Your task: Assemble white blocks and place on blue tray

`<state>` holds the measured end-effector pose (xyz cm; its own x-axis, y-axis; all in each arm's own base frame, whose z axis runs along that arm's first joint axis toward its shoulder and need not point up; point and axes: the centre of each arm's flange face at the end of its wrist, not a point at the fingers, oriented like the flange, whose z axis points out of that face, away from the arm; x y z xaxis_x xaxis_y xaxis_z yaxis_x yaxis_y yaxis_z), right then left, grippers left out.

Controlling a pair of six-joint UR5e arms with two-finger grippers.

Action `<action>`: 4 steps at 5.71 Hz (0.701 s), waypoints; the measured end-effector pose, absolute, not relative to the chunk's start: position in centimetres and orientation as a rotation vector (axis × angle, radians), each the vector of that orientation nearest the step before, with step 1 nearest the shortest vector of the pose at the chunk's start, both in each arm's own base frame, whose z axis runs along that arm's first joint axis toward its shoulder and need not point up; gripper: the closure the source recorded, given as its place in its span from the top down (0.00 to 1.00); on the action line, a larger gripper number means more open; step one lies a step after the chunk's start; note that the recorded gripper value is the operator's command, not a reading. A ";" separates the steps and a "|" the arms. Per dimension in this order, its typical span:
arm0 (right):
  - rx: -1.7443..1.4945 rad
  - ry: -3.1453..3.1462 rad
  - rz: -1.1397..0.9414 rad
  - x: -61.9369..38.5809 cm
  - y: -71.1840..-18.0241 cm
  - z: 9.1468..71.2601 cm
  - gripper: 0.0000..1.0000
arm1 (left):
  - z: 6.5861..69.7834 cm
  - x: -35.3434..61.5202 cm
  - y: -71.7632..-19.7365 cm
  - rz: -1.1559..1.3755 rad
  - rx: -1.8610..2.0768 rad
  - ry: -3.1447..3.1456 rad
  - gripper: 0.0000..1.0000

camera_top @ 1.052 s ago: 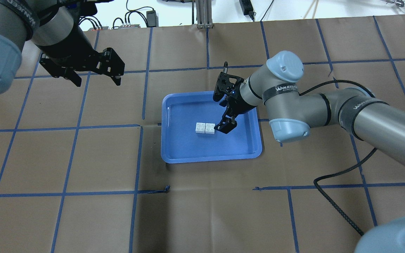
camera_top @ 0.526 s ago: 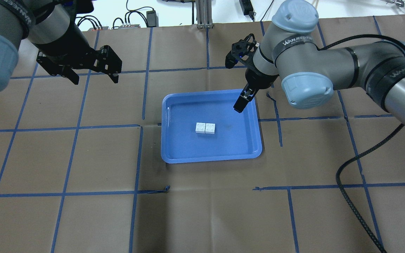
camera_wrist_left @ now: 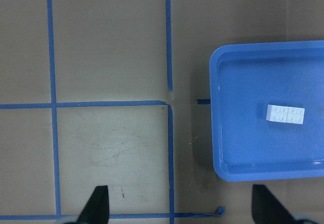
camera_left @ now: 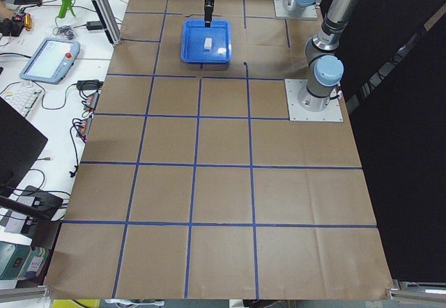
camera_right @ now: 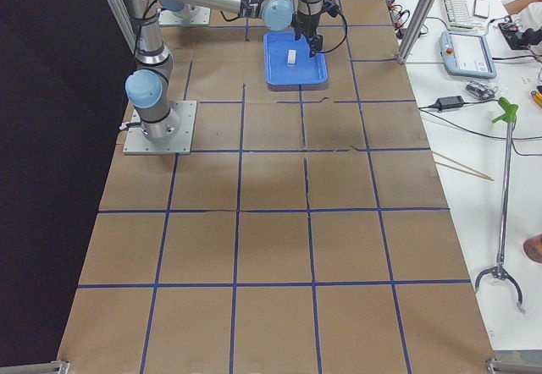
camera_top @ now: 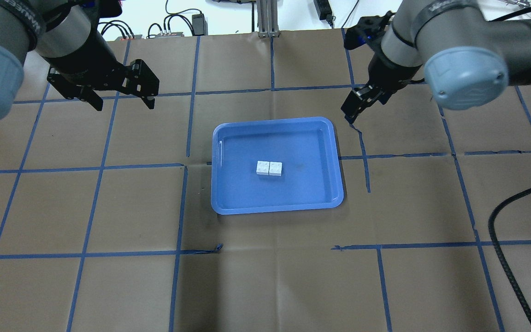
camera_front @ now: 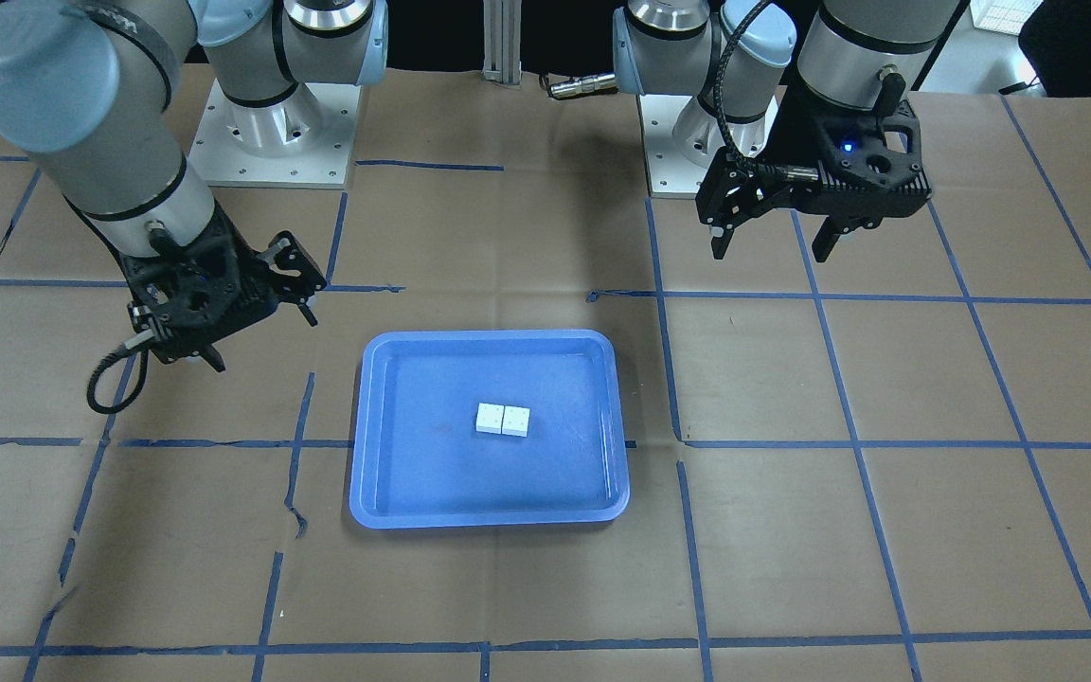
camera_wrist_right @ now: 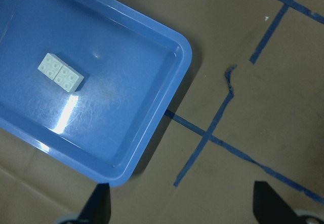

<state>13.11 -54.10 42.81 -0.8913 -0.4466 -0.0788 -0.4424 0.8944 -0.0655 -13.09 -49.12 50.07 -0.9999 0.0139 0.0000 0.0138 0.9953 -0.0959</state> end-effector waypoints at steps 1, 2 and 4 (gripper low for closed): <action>-0.582 3.040 -0.047 12.1 -53.8 45.8 1.00 | 50.2 -13.1 -49.0 0.153 -0.023 -3.140 0.99; -0.435 3.095 -0.012 11.5 -53.6 48.0 1.00 | 50.3 -13.1 -48.9 0.158 -0.022 -3.143 0.99; -0.098 3.139 0.046 11.5 -52.5 50.5 1.00 | 50.8 -13.1 -48.5 0.174 -0.016 -3.139 0.99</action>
